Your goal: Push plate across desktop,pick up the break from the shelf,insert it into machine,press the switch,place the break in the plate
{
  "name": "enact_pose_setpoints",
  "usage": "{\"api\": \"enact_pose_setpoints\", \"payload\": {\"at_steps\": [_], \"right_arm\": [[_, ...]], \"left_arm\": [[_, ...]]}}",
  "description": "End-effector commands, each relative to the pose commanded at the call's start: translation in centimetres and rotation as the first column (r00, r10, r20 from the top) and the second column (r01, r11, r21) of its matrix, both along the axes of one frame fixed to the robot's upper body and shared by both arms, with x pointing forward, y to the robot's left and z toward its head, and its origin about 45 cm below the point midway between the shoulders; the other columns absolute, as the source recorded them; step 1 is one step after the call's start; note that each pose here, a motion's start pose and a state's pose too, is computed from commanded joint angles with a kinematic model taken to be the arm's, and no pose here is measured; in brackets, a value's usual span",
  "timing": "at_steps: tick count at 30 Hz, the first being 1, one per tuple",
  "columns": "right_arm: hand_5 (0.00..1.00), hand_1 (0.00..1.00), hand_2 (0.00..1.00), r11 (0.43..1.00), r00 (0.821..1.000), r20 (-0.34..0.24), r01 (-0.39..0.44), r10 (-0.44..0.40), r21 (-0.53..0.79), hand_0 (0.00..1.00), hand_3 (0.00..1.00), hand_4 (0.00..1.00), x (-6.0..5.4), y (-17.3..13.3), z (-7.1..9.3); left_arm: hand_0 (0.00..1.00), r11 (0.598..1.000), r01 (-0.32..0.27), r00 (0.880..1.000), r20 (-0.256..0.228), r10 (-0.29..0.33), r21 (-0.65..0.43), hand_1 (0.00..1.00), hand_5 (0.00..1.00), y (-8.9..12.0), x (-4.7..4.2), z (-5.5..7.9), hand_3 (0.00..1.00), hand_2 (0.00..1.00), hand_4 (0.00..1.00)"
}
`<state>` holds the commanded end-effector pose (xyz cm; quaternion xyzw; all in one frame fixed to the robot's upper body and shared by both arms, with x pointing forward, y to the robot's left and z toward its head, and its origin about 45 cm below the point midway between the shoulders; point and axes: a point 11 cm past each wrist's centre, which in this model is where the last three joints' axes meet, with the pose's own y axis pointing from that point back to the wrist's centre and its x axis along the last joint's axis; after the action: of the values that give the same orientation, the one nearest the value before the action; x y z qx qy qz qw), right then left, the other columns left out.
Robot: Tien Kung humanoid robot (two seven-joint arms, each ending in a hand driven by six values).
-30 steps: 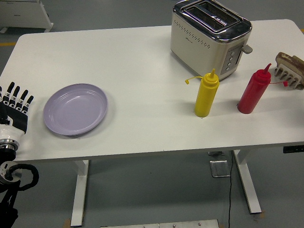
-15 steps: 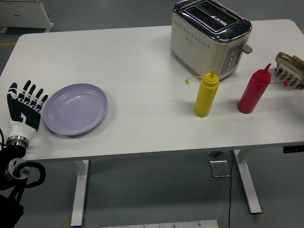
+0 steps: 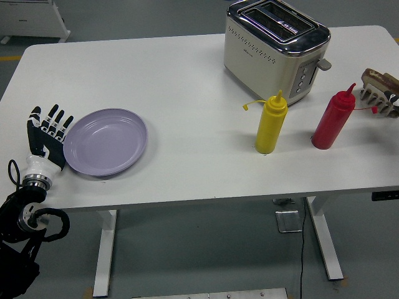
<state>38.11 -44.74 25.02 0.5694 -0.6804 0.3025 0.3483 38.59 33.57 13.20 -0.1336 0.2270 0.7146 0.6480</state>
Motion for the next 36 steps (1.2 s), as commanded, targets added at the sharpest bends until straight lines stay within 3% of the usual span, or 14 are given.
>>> {"api": "enact_pose_setpoints", "payload": {"at_steps": [14, 15, 20, 21, 26, 27, 32, 33, 36], "right_arm": [[0.286, 0.921, 0.909, 0.994, 0.999, -0.048, 0.010, -0.015, -0.106, 0.986, 0.944, 0.778, 2.3, 0.6, -0.2], [0.294, 0.878, 0.865, 0.993, 0.999, -0.046, 0.008, -0.014, -0.117, 0.952, 0.880, 0.781, 2.5, 0.7, -0.1], [0.294, 0.878, 0.865, 0.986, 0.999, -0.051, -0.002, -0.007, -0.169, 0.952, 0.880, 0.781, 3.6, 1.2, 0.3], [0.279, 0.819, 0.789, 0.984, 0.999, -0.054, -0.005, -0.005, -0.180, 0.869, 0.803, 0.766, 3.9, 1.3, 0.4], [0.279, 0.819, 0.789, 0.975, 0.998, -0.068, -0.017, 0.002, -0.221, 0.869, 0.803, 0.766, 4.8, 1.7, 0.7], [0.272, 0.766, 0.725, 0.974, 0.997, -0.072, -0.018, 0.002, -0.228, 0.794, 0.762, 0.759, 4.9, 1.7, 0.7], [0.272, 0.766, 0.725, 0.965, 0.995, -0.095, -0.020, -0.005, -0.263, 0.794, 0.762, 0.759, 5.4, 1.7, 0.6], [0.267, 0.730, 0.693, 0.962, 0.995, -0.101, -0.019, -0.008, -0.272, 0.730, 0.738, 0.744, 5.5, 1.6, 0.5], [0.267, 0.730, 0.693, 0.957, 0.994, -0.112, -0.018, -0.016, -0.291, 0.730, 0.738, 0.744, 5.7, 1.5, 0.4]], "left_arm": [[0.915, 0.997, 0.073, 0.997, 0.002, -0.073, -0.024, 0.917, 0.998, -3.2, 1.15, 0.1, 0.908, 0.973, 0.628], [0.916, 0.996, 0.082, 0.997, 0.004, -0.082, -0.025, 0.917, 0.998, -3.6, 1.31, 0.2, 0.906, 0.970, 0.628], [0.916, 0.992, 0.125, 0.992, 0.012, -0.124, -0.036, 0.917, 0.998, -5.5, 2.03, 0.6, 0.906, 0.970, 0.628], [0.916, 0.990, 0.134, 0.991, 0.014, -0.133, -0.039, 0.917, 0.998, -5.9, 2.19, 0.6, 0.903, 0.970, 0.628], [0.916, 0.985, 0.165, 0.986, 0.020, -0.164, -0.048, 0.917, 0.998, -7.6, 2.75, 0.9, 0.903, 0.970, 0.628], [0.916, 0.984, 0.170, 0.985, 0.021, -0.170, -0.049, 0.917, 0.998, -7.9, 2.84, 1.0, 0.904, 0.970, 0.629], [0.916, 0.979, 0.196, 0.981, 0.022, -0.195, -0.055, 0.917, 0.998, -9.2, 3.32, 1.1, 0.904, 0.970, 0.629], [0.916, 0.978, 0.202, 0.979, 0.022, -0.201, -0.057, 0.918, 0.998, -9.6, 3.44, 1.2, 0.904, 0.972, 0.629], [0.916, 0.975, 0.213, 0.977, 0.023, -0.212, -0.062, 0.918, 0.998, -10.3, 3.65, 1.2, 0.904, 0.972, 0.629]]}}
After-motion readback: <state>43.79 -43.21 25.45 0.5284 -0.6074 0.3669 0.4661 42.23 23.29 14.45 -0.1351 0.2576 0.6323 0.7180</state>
